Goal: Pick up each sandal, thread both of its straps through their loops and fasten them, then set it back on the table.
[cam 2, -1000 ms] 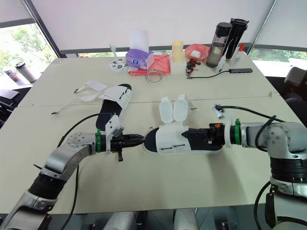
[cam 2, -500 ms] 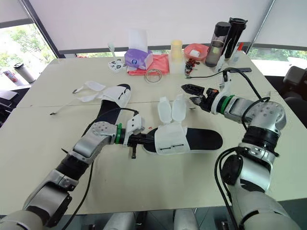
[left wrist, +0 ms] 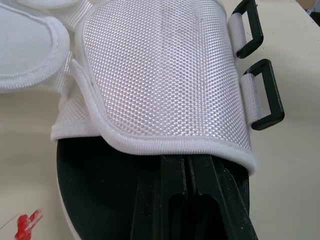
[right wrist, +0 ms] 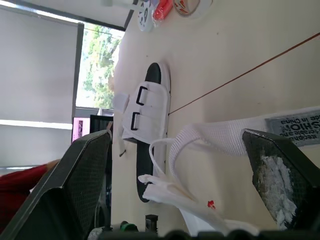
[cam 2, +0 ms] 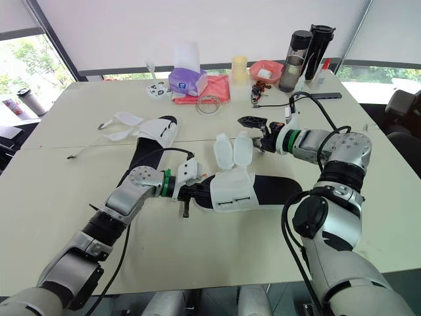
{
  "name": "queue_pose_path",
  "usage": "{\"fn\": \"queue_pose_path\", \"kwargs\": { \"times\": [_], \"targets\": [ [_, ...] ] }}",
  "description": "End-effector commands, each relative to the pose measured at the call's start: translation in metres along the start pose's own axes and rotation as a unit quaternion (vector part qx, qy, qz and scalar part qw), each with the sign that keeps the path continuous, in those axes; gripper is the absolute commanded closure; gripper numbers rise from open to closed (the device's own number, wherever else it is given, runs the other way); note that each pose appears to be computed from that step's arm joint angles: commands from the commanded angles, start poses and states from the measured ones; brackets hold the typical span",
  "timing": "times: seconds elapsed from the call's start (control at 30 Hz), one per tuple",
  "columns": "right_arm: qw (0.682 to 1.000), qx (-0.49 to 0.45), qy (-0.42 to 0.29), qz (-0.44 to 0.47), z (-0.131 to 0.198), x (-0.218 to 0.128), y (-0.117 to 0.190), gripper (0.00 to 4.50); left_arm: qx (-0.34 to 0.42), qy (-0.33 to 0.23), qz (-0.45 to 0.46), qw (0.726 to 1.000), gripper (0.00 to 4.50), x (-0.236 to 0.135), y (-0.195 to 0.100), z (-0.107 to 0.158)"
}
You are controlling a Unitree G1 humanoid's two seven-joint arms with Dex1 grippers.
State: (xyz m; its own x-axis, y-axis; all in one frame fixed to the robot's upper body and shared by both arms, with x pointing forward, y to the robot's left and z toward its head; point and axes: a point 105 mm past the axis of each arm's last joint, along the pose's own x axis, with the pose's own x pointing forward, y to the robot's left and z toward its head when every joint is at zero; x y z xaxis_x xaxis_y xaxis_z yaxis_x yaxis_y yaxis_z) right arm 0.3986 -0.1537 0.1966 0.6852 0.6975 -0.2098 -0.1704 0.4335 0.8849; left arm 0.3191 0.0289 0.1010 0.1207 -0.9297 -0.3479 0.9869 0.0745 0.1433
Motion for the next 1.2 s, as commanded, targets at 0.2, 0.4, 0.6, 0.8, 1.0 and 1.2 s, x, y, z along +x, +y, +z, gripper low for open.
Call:
{"fn": "queue_pose_path", "kwargs": {
  "times": [0.2,0.4,0.6,0.8,1.0,1.2],
  "targets": [
    [0.999,-0.029,-0.018,-0.005,0.005,-0.028,0.003,0.00,0.008,-0.006,0.013,1.000,4.45,-0.002,-0.002,0.000],
    [0.999,-0.015,-0.031,0.007,-0.002,-0.027,0.001,0.00,0.008,-0.008,0.010,1.000,4.45,0.000,-0.004,0.000],
    [0.997,0.048,-0.061,0.020,-0.009,-0.013,0.000,0.00,0.014,-0.009,0.011,1.000,4.45,0.000,-0.002,0.001],
    [0.992,0.091,-0.087,-0.006,-0.016,-0.005,-0.009,0.00,0.018,-0.009,0.013,1.000,4.45,0.000,-0.003,0.001],
    [0.977,0.144,-0.152,-0.032,0.000,-0.001,-0.022,0.00,0.020,-0.013,0.015,1.000,4.45,0.004,-0.003,0.002],
    [0.971,0.166,-0.172,-0.025,0.010,0.006,-0.025,0.00,0.022,-0.013,0.016,1.000,4.45,0.004,-0.004,0.002]
  ]
}}
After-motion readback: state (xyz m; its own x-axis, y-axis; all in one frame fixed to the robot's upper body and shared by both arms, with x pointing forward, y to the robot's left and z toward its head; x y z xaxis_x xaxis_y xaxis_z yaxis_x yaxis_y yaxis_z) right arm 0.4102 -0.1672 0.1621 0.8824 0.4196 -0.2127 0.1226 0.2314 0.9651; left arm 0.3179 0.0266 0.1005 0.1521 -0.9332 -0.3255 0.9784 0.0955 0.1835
